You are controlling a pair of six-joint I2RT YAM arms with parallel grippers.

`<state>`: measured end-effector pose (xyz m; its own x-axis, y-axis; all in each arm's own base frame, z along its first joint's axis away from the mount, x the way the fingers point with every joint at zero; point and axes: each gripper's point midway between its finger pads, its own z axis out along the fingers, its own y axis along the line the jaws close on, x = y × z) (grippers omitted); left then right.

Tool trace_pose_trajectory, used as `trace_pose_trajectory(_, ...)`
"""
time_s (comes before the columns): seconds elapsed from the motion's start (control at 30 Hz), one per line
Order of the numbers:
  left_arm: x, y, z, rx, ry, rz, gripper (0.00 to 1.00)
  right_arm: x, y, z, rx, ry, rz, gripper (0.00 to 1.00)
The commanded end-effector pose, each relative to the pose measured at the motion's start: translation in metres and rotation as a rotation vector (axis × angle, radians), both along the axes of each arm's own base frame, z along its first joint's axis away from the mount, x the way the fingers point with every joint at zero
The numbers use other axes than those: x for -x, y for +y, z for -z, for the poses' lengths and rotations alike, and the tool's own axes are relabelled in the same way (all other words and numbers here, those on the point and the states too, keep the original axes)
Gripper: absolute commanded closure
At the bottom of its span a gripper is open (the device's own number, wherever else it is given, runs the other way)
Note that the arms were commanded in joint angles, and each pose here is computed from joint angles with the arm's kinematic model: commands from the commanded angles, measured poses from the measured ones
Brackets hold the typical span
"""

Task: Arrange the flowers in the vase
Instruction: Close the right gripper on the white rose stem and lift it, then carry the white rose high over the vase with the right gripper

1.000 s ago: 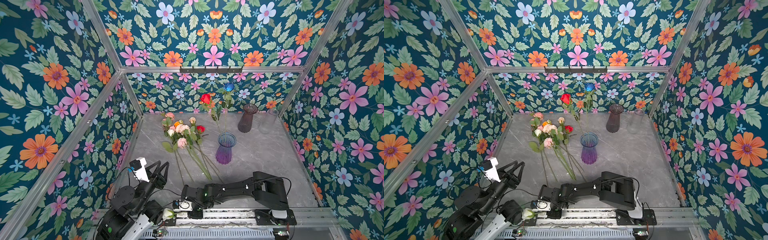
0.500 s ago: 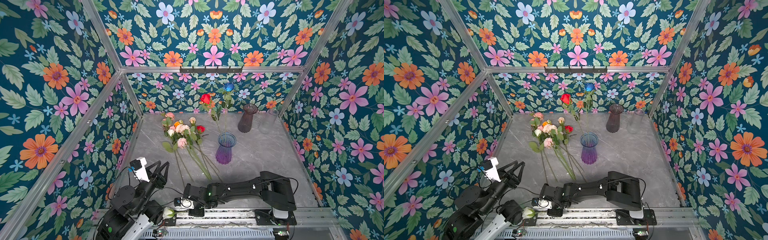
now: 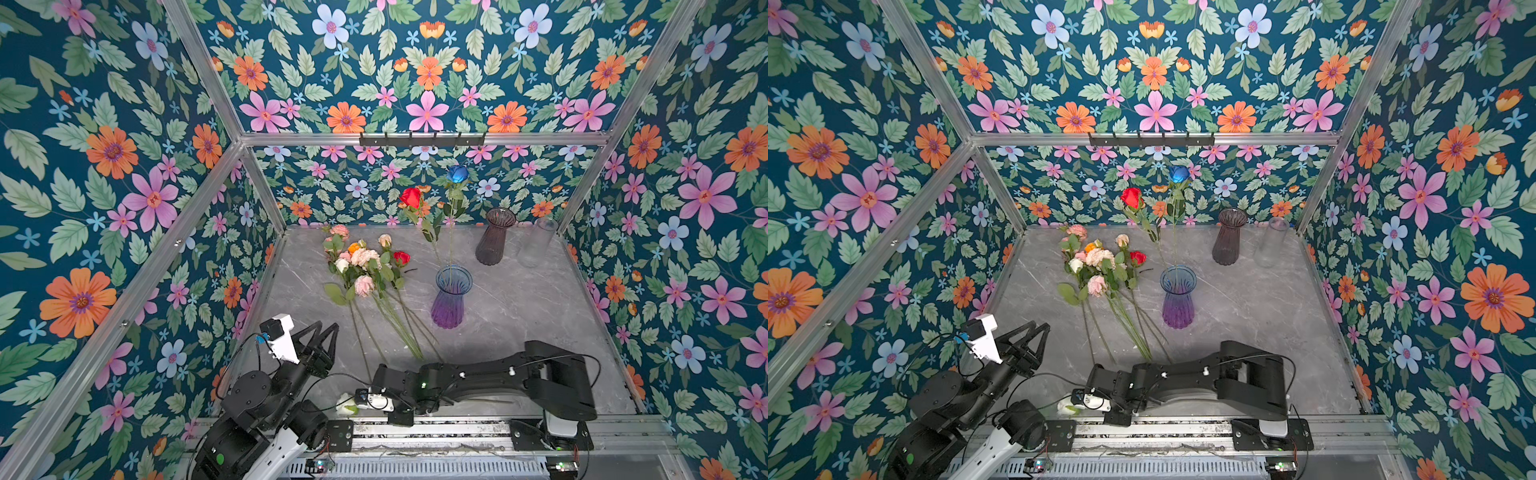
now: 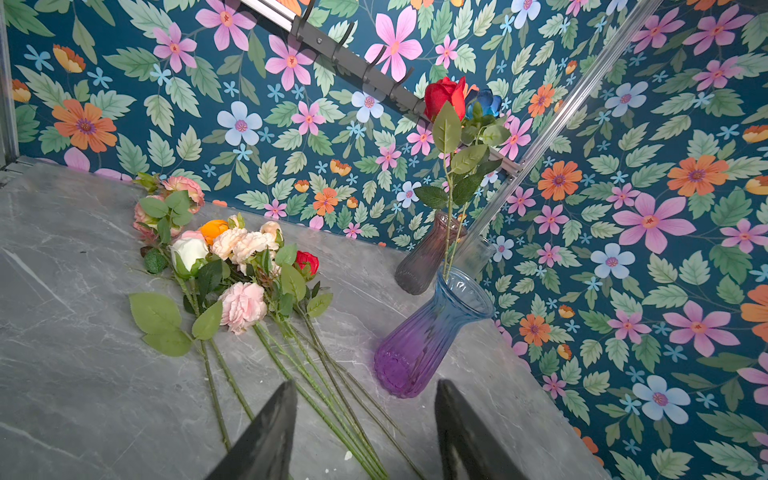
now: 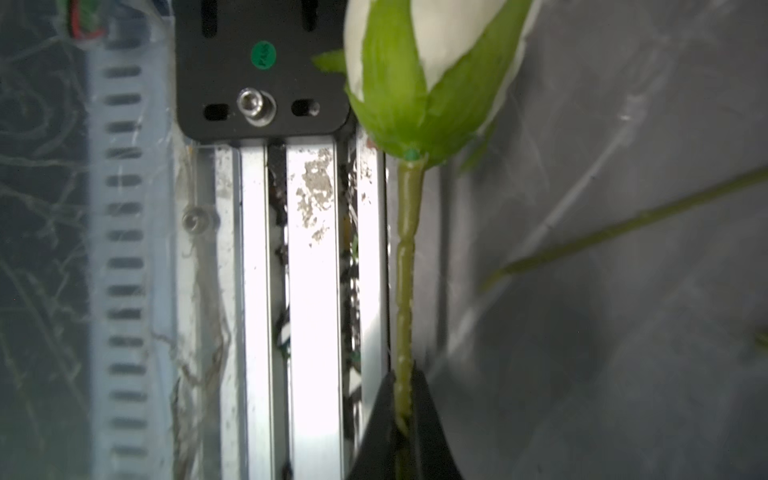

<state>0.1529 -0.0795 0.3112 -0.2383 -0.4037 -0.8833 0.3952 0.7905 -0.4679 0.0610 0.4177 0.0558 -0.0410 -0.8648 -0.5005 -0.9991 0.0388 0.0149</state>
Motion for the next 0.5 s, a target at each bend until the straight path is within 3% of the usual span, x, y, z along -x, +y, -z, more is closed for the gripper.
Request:
trace_pose_trajectory(0.0, -0.001, 0.0, -0.004, 0.009, -0.011, -0.004, 0.44, -0.028, -0.017, -0.06, -0.116, -0.186, 0.035, 1.0)
trace_pose_trajectory(0.17, 0.001, 0.001, -0.006, 0.022, -0.022, 0.0, 0.44, -0.093, -0.064, -0.187, -0.382, -0.297, 0.21, 1.0)
trace_pose_trajectory(0.33, -0.001, -0.001, -0.005, 0.014, -0.016, -0.001, 0.44, -0.16, -0.117, -0.343, -0.768, -0.346, 0.435, 1.0)
trace_pose_trajectory(0.47, -0.004, -0.005, -0.002, -0.004, 0.002, 0.005, 0.44, -0.199, -0.144, -0.409, -0.886, -0.435, 0.544, 1.0)
